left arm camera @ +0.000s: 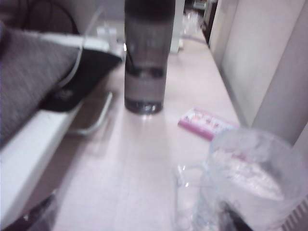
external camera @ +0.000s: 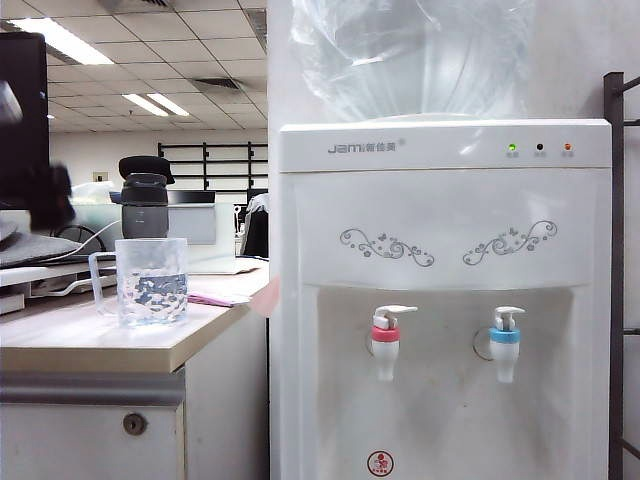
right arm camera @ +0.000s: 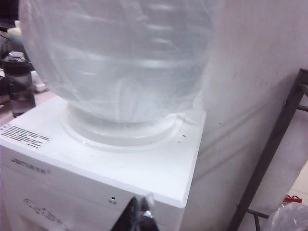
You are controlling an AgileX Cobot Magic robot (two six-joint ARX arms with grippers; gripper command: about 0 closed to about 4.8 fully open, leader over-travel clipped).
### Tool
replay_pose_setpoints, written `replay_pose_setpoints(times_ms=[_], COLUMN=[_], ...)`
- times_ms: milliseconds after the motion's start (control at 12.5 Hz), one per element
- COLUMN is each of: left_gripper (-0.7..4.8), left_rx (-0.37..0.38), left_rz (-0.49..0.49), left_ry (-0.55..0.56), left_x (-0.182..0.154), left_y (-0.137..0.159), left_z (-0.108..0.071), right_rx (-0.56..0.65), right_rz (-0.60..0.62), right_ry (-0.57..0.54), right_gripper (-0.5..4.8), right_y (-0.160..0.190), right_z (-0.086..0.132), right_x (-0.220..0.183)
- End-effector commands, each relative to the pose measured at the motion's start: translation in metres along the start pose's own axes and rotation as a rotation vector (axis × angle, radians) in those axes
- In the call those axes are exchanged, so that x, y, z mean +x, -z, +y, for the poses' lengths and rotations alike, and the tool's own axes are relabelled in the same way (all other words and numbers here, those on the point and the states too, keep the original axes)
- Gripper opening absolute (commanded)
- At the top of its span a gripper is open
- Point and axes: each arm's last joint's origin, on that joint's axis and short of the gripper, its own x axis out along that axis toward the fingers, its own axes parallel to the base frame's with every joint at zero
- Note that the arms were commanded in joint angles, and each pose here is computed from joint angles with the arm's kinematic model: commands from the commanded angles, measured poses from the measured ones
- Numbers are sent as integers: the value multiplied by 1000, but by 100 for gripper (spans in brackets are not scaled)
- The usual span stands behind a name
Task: Pick up the plastic mug from the left desk, go to the hot water outlet of the water dispenser, press the vertical switch to get some water, then put the mug back on the desk.
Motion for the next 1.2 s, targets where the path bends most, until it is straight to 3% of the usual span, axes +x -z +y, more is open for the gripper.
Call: replay_pose_setpoints(times_ms=[80,160,240,320,400,560,720,1040,1200], left_gripper=[435,435,435,435,435,435,435,435,435], left_rx=[8,9,9,9,9,9,10,10,6], left_rz=[-50,-135,-166,-188,-138,-193,-208,-204,-111], left_ry=[-1,0,0,1,-1,0,-1,0,3], left_x=[-27,-75,-99,-121,-182,-197,-195,-172,-171], left_y=[-30,-74,-86,-93,-86,-71,-45,1,11], left_z=[-1,-2,-3,-3,-4,-4,-3,-2,-2], right_rx=[40,112,114,117,116,119,108,102,105], right_rz=[-41,-35,-39,-60,-80,-107,1,59,60], right_ry=[-3,-53,-73,-72,-208,-203,-207,-209,-186], right_gripper=[-5,-5,-5,-5,-5,-5,-5,-5,-5], right_y=[-1,14,22,29,76,118,168,180,180], right_z=[-4,-11,-13,-13,4,13,21,22,19], right_x=[-21,-66,-81,-85,-40,-12,4,5,6])
